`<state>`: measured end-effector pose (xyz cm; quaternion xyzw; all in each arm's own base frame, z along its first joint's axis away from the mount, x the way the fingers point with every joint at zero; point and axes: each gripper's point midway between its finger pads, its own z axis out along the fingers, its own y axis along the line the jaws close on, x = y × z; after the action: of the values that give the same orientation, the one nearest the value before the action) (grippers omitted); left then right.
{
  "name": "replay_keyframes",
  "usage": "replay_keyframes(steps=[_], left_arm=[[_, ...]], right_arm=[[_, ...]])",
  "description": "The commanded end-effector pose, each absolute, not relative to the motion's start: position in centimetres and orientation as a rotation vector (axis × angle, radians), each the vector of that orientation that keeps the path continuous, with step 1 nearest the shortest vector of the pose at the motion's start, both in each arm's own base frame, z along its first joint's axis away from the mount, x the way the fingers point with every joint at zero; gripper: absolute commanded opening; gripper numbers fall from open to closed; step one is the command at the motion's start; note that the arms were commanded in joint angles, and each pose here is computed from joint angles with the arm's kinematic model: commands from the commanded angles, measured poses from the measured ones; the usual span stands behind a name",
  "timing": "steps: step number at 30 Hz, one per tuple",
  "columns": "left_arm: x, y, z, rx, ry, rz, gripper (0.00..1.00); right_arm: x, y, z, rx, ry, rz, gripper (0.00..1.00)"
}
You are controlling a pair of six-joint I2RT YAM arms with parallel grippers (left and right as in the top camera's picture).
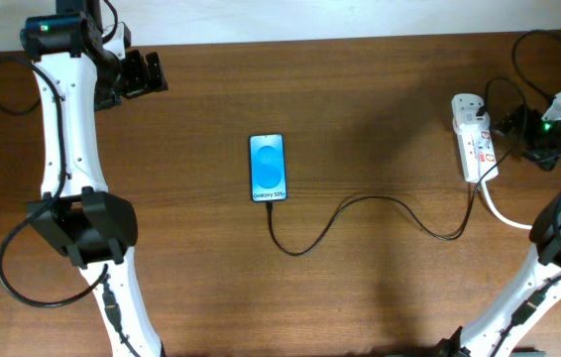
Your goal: Plug charger to phone and switch on socket
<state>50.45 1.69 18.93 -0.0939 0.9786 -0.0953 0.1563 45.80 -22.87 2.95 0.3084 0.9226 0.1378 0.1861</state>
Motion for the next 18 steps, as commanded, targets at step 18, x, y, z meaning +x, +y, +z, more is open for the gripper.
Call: replay_keyframes(steps=[18], left_arm=[[50.5, 2.1, 19.6, -0.265, 2.783, -0.254, 0.99]], right_arm=[[44.5, -21.8, -0.8, 0.834, 2.733, 0.341, 0.97]])
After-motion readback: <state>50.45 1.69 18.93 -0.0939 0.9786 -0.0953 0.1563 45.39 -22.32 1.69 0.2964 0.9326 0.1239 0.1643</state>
